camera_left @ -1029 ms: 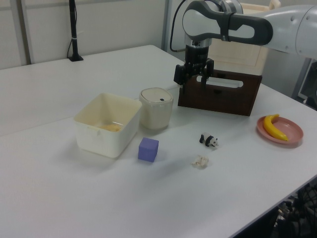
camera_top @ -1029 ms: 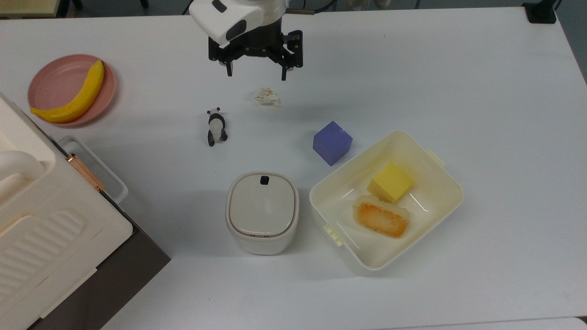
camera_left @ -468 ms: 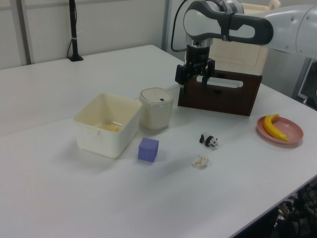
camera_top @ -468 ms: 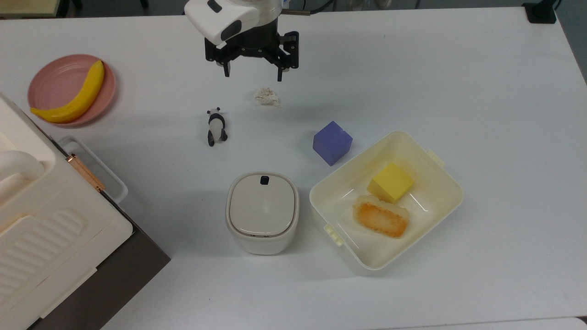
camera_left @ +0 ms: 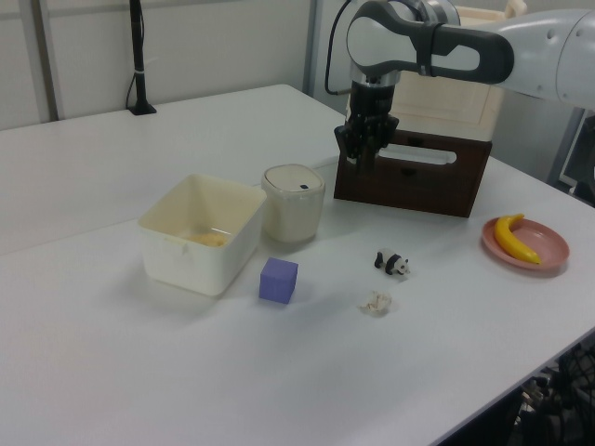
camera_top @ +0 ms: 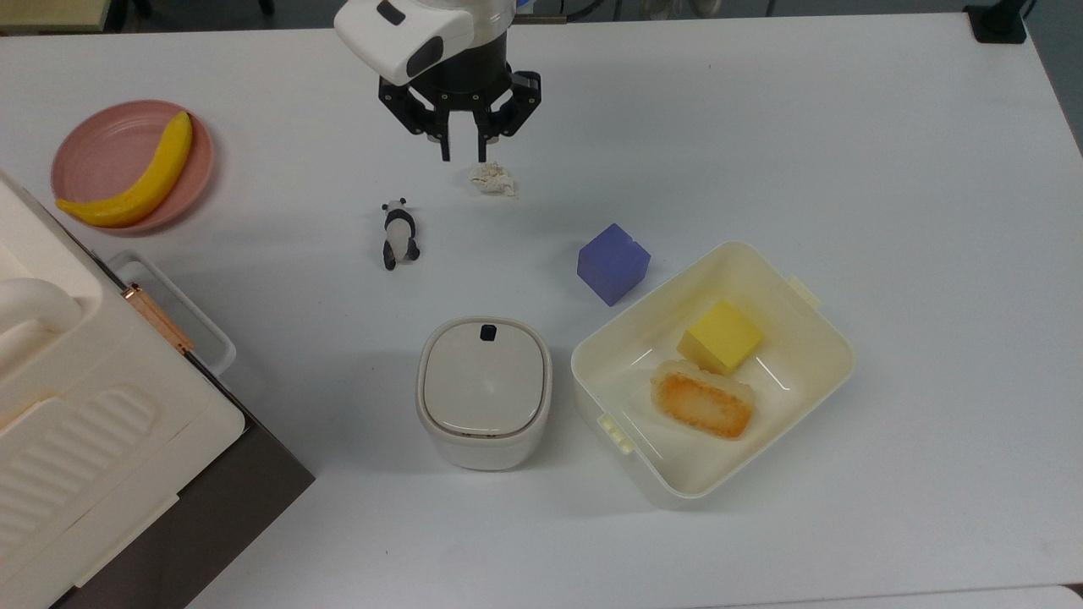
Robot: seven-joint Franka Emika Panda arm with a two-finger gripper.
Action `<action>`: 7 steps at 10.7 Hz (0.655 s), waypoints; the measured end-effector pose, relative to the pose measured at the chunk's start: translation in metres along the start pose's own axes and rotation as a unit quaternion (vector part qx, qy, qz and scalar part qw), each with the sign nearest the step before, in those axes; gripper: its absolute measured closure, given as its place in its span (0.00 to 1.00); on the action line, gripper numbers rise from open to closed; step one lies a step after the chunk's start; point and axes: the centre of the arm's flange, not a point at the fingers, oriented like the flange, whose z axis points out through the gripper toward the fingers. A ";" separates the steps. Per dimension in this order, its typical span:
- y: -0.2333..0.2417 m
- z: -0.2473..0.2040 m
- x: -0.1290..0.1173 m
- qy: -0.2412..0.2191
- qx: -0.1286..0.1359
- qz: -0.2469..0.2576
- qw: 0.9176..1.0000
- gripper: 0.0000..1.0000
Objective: Open the trash can
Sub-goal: 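Move the gripper toward the white trash can's lid button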
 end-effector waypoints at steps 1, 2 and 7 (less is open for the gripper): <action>-0.001 -0.002 0.004 0.017 0.002 -0.002 1.000 0.81; -0.002 -0.002 0.010 0.037 0.003 -0.002 0.999 0.98; -0.010 0.038 0.055 0.128 0.001 0.013 0.992 0.99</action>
